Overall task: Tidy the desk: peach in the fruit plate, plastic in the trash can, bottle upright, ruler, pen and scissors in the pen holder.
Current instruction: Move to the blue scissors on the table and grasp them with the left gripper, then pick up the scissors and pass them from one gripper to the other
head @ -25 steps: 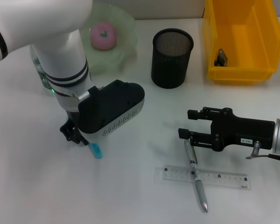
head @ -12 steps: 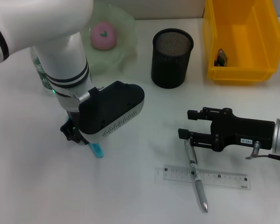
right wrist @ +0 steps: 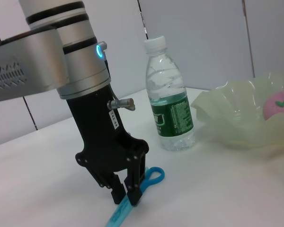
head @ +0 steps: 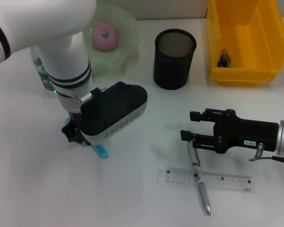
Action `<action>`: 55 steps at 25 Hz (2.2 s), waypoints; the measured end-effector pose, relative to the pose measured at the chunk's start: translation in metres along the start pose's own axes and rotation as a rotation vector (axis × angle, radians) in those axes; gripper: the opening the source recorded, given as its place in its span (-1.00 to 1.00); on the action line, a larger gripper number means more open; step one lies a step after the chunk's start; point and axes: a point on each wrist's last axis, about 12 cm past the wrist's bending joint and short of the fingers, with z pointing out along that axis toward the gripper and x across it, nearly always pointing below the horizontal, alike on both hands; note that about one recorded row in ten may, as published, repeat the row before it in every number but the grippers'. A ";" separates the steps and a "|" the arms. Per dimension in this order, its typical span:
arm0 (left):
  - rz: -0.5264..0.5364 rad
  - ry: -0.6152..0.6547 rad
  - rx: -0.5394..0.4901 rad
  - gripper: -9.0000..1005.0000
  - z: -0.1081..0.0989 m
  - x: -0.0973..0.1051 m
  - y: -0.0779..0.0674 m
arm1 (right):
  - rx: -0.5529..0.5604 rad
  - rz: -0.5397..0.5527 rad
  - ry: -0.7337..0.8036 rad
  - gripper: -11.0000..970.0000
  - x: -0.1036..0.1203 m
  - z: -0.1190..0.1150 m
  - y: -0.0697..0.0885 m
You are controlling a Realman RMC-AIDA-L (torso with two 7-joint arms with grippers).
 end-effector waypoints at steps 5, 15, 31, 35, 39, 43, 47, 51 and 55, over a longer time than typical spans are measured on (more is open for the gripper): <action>0.001 -0.008 0.000 -0.55 0.000 -0.001 0.001 | 0.000 0.000 0.000 0.38 0.000 0.000 0.000; -0.066 -0.054 -0.059 -0.58 -0.012 0.002 0.008 | -0.009 0.000 -0.015 0.38 -0.001 -0.002 0.001; -0.357 -0.375 -0.164 -0.57 -0.046 0.013 0.003 | -0.036 -0.007 -0.028 0.38 -0.006 -0.011 0.000; -0.431 -0.459 -0.190 -0.56 -0.049 0.015 0.000 | -0.042 -0.002 -0.018 0.38 -0.006 -0.015 -0.001; -0.515 -0.548 -0.218 -0.56 -0.052 0.019 -0.005 | -0.071 -0.007 -0.011 0.38 -0.007 -0.019 0.000; -0.590 -0.644 -0.254 -0.56 -0.052 0.023 -0.012 | -0.084 -0.010 0.009 0.38 -0.005 -0.021 0.001; -0.643 -0.742 -0.288 -0.55 -0.051 0.024 -0.020 | -0.113 -0.016 0.030 0.38 -0.006 -0.021 0.002; -0.691 -0.820 -0.320 -0.55 -0.048 0.026 -0.027 | -0.136 -0.023 0.057 0.38 -0.008 -0.022 0.002; -0.750 -0.914 -0.347 -0.55 -0.042 0.028 -0.035 | -0.165 -0.023 0.078 0.38 -0.008 -0.024 0.004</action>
